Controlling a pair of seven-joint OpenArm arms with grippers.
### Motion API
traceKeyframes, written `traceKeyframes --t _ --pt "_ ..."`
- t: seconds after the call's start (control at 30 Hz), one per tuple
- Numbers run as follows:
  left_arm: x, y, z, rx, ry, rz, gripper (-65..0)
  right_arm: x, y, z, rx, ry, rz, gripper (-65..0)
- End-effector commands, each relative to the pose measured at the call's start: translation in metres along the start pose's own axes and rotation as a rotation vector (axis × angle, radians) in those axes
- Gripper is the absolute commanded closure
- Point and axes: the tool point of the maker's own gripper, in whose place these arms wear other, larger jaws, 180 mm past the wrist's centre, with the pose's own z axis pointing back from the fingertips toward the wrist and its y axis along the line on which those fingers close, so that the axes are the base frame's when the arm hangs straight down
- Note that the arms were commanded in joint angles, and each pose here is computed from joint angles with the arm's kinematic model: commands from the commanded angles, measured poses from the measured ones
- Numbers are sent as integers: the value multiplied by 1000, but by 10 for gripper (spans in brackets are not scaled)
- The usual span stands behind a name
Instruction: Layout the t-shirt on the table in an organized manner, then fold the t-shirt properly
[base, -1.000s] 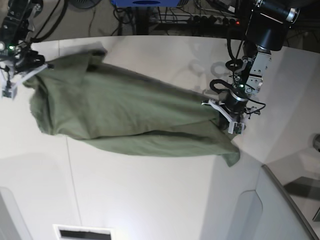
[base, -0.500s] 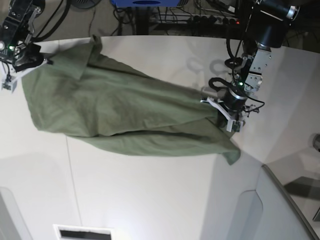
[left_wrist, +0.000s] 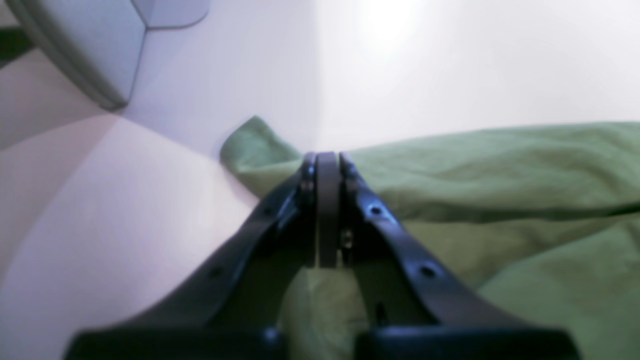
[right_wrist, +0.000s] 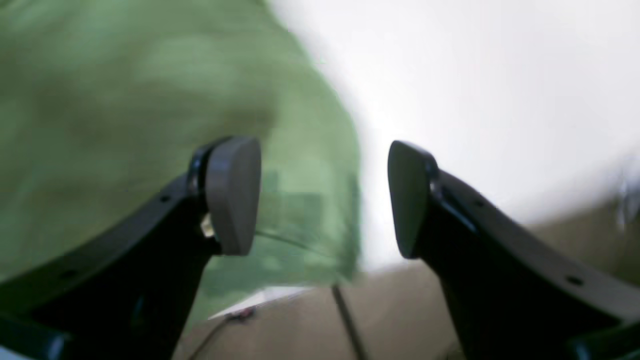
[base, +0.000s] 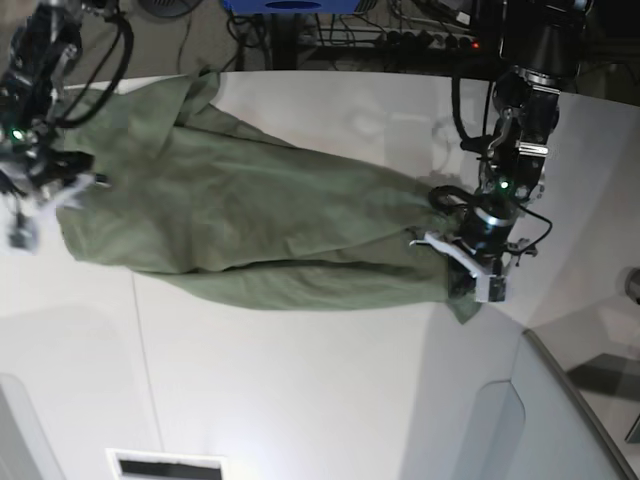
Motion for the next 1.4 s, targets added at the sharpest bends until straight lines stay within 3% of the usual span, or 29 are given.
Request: traceKeyframes --t 0.0,0.07,0.2,0.27,0.37,0.43,0.6,0.77,1.0,1.17,1.37 --pt "18 -13 -4 -34 -48 -8 0 16 5 -3 7 -35 51 -377" --pt "10 -29 -8 -69 -27 -12 0 25 24 -16 57 -28 95 -365" --pt "-9 -59 -15 -127 22 -23 0 51 35 -42 97 -9 88 -234" --pt "-24 -71 -17 -150 59 -29 0 67 32 -51 98 -12 81 -210" --pt "-45 -84 -17 -181 114 -54 0 96 24 -58 89 -75 86 -248" --pt "-59 -86 -14 -192 148 -73 0 110 19 -65 87 -113 84 -309" --pt "-83 -60 -3 -159 205 -106 0 101 10 -97 100 -19 76 -446" --pt "-85 -41 2 -141 212 -143 0 105 15 -101 114 -42 85 -452" --pt "-76 -44 0 -147 190 -137 0 104 108 -94 229 -54 354 -449" --pt "-55 -56 1 -172 136 -134 0 118 142 -88 287 -79 339 -449" --pt "-52 -57 1 -176 129 -132 0 117 148 -103 305 -31 336 -447"
